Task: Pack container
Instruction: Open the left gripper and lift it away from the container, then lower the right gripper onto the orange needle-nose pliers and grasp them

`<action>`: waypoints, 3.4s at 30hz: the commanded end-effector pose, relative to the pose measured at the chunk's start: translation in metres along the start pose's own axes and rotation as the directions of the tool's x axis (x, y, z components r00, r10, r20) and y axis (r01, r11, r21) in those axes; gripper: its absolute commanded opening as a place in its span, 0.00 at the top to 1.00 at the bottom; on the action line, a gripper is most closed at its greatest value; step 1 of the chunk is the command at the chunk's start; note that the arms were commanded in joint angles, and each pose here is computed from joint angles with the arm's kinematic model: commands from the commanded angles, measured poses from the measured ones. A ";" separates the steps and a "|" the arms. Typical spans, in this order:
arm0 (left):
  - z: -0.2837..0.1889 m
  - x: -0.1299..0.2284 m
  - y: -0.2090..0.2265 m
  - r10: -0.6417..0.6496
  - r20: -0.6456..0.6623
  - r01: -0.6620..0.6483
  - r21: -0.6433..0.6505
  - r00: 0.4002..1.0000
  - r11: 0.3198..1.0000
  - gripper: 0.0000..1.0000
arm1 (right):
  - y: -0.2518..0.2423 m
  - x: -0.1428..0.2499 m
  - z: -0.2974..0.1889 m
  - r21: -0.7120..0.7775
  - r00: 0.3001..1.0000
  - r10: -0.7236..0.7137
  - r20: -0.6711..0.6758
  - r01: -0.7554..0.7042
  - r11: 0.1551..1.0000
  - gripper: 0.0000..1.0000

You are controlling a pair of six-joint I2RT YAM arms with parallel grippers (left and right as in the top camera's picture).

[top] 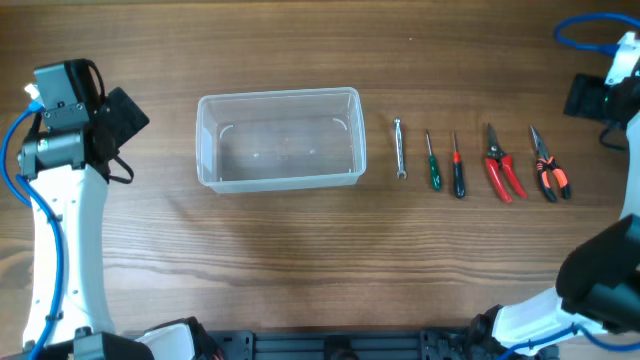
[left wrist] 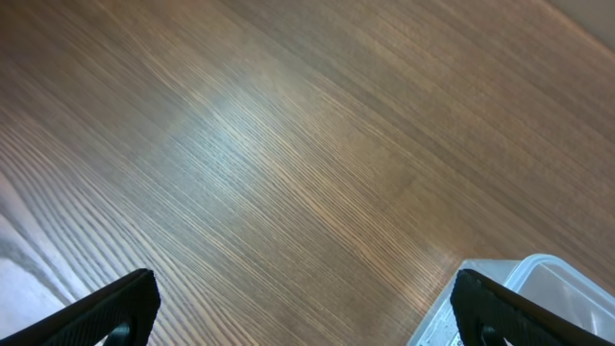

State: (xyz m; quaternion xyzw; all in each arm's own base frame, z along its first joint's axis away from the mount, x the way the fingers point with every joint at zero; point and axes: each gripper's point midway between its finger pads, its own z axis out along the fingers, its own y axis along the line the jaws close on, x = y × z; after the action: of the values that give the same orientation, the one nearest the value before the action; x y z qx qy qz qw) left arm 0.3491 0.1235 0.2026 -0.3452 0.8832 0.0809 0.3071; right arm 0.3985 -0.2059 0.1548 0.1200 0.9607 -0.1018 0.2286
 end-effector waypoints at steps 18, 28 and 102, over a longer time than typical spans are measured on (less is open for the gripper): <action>0.004 0.004 -0.003 -0.003 -0.023 0.004 0.020 1.000 1.000 0.00 | 0.020 0.127 0.065 -0.053 0.851 -0.041 -0.524 0.015 0.998 0.36; 0.004 0.004 -0.003 -0.003 -0.023 0.004 0.020 1.000 1.000 0.00 | 0.014 0.141 0.089 0.021 0.866 -0.003 -0.500 0.015 1.000 0.42; 0.004 0.004 -0.003 -0.003 -0.023 0.004 0.020 1.000 1.000 0.00 | 0.088 0.043 0.018 -0.257 0.961 0.066 -0.269 -0.137 0.957 0.96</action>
State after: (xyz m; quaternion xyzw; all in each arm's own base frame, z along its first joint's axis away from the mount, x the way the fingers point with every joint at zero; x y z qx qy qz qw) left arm 0.3509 0.1196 0.2000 -0.3422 0.8866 0.0693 0.3035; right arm 0.3378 -0.1317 0.0164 0.1549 0.9879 0.0057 -0.0067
